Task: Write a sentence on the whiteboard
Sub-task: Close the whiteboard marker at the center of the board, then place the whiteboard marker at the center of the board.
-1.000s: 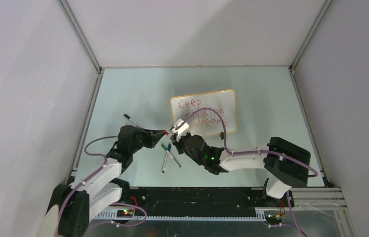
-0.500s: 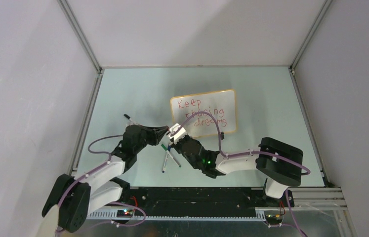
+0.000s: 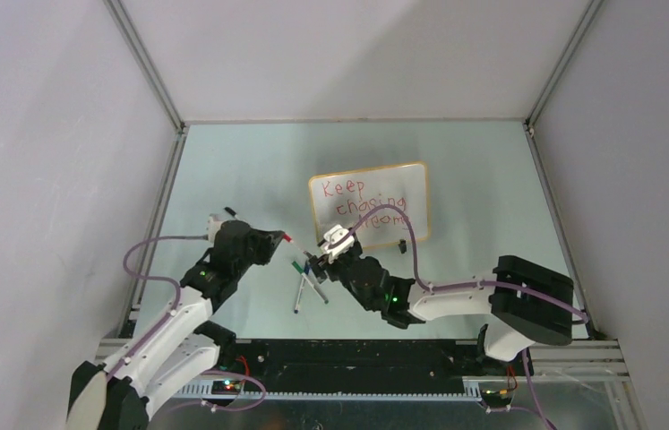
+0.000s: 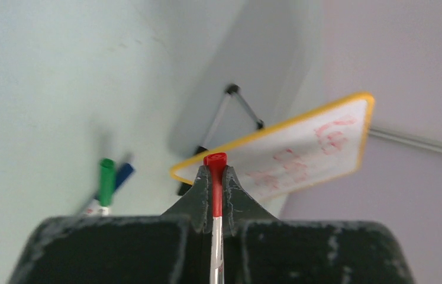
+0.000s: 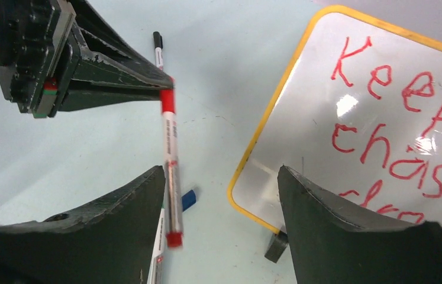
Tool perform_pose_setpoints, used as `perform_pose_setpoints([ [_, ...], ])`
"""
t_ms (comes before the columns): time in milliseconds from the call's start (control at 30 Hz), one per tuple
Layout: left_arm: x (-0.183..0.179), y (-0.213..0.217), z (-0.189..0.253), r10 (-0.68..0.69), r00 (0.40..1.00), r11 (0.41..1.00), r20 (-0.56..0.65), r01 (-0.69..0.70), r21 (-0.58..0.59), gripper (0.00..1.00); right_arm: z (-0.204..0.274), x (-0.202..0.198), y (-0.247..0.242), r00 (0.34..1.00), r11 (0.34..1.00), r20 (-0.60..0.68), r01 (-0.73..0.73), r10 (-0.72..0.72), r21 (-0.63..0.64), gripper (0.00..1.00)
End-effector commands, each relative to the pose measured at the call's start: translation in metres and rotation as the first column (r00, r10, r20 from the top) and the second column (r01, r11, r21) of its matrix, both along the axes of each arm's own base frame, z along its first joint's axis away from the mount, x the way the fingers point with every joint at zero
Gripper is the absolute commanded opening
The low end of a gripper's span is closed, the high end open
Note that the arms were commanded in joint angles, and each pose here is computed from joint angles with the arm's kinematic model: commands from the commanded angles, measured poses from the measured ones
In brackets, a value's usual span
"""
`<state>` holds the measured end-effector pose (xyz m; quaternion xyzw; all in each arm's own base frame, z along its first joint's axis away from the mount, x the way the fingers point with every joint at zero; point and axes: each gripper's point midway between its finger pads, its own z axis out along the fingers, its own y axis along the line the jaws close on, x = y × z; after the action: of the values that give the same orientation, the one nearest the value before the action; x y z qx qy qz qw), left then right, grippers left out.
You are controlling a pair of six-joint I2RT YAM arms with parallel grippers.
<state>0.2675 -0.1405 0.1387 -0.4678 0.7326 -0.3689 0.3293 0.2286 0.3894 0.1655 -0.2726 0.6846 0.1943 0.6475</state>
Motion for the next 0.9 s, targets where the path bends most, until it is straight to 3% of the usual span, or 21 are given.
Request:
perform_pose_setpoints([
  [0,0.0,0.046,-0.013,0.115,0.992,0.953,-0.052,-0.095,0.286,0.0,0.035,-0.004,-0.01,1.0,0.992,0.03,0.003,-0.007,0.126,0.74],
  [167,-0.004,0.08,-0.041,0.207,0.96,0.841,-0.186,-0.078,0.536,0.0,0.033,-0.007,-0.024,1.0,0.996,0.018,0.015,-0.016,0.091,0.75],
  [300,0.002,0.083,-0.048,0.214,0.941,0.789,-0.263,-0.007,0.614,0.0,0.034,-0.009,-0.031,1.0,0.996,0.013,0.019,-0.02,0.091,0.74],
  [400,0.009,0.076,-0.055,0.181,0.942,0.785,-0.284,0.035,0.618,0.03,0.035,-0.012,-0.037,1.0,0.995,0.01,0.012,-0.013,0.097,0.75],
  [500,0.017,0.071,-0.059,0.152,0.95,0.782,-0.274,0.054,0.621,0.17,0.034,-0.014,-0.043,1.0,0.995,-0.012,-0.001,0.002,0.101,0.76],
  [533,0.018,0.073,-0.058,0.151,0.951,0.775,-0.269,0.055,0.629,0.21,0.036,-0.014,-0.048,1.0,0.994,-0.016,0.002,-0.001,0.111,0.85],
  [667,0.025,0.071,-0.046,0.098,0.97,0.754,-0.223,0.074,0.653,0.43,0.036,-0.01,-0.07,0.997,0.988,-0.075,0.034,-0.022,0.152,0.91],
  [733,0.026,0.071,-0.038,0.075,0.98,0.747,-0.183,0.067,0.662,0.65,0.037,-0.005,-0.086,0.994,0.982,-0.094,0.072,-0.056,0.176,0.92],
  [800,0.027,0.072,-0.031,0.057,0.989,0.746,-0.135,0.047,0.665,0.81,0.038,0.002,-0.104,0.989,0.975,-0.109,0.115,-0.096,0.192,0.93],
  [867,0.027,0.072,-0.023,0.028,0.996,0.739,-0.084,0.036,0.673,0.88,0.04,0.011,-0.129,0.979,0.963,-0.115,0.189,-0.17,0.191,0.93],
])
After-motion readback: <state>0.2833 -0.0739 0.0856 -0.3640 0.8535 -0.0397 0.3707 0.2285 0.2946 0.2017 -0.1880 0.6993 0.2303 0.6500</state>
